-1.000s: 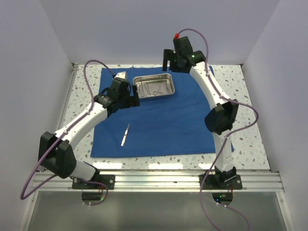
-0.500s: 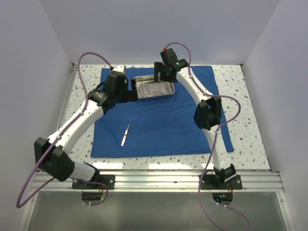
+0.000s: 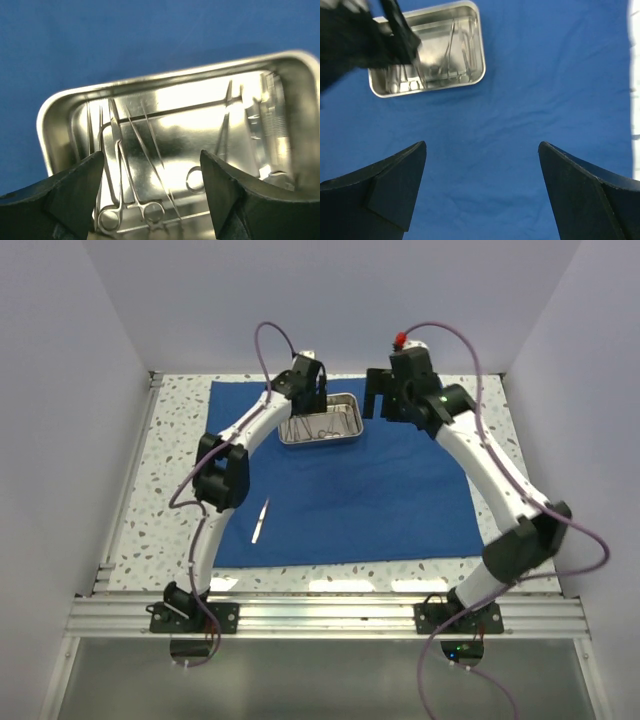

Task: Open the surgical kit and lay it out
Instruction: Pick up the medical item from the container.

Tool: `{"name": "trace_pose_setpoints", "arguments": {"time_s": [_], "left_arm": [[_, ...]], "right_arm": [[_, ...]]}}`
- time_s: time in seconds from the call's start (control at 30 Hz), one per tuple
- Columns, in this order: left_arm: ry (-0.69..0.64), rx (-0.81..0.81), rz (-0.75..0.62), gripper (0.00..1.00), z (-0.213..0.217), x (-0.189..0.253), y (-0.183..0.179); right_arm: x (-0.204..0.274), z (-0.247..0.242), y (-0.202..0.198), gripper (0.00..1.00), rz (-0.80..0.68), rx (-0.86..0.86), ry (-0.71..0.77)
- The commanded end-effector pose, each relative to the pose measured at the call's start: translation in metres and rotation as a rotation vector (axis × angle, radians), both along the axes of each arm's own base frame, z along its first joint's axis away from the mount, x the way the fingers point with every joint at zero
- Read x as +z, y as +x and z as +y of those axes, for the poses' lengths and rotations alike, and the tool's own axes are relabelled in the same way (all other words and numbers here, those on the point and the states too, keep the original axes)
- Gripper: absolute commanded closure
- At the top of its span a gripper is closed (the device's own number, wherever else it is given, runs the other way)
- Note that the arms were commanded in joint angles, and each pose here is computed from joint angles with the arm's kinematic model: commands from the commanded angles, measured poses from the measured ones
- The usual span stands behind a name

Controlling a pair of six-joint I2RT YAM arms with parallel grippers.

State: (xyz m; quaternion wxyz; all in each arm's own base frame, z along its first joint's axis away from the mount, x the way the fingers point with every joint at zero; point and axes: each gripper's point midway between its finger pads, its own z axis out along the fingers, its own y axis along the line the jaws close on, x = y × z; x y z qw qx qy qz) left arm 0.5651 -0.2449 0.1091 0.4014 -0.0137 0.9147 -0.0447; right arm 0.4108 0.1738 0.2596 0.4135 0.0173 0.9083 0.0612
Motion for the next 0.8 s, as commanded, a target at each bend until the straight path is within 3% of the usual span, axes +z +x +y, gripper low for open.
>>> {"name": "trace_pose_setpoints", "arguments": {"time_s": [0.0,0.33,0.5,0.57,0.67,0.77], "left_arm": [[0.035,0.017,-0.006,0.19,0.008,-0.011,0.012],[0.064,0.010,0.080,0.31,0.006,-0.072,0.006],[0.087,0.013,0.111,0.49,0.008,-0.085,-0.004],[0.094,0.014,0.119,0.63,0.009,-0.090,-0.008],[0.104,0.018,0.133,0.72,0.011,-0.096,-0.013],[0.125,0.038,0.139,0.73,0.015,-0.096,-0.015]], "right_arm": [[0.028,-0.038,-0.031,0.01,-0.067,-0.067,-0.068],[0.055,-0.061,-0.068,0.01,-0.086,-0.076,-0.083],[0.049,-0.064,-0.074,0.01,-0.067,-0.071,-0.098],[0.045,-0.065,-0.076,0.01,-0.056,-0.067,-0.105],[0.043,-0.067,-0.079,0.01,-0.053,-0.065,-0.106],[0.041,-0.068,-0.082,0.01,-0.047,-0.063,-0.109]]}}
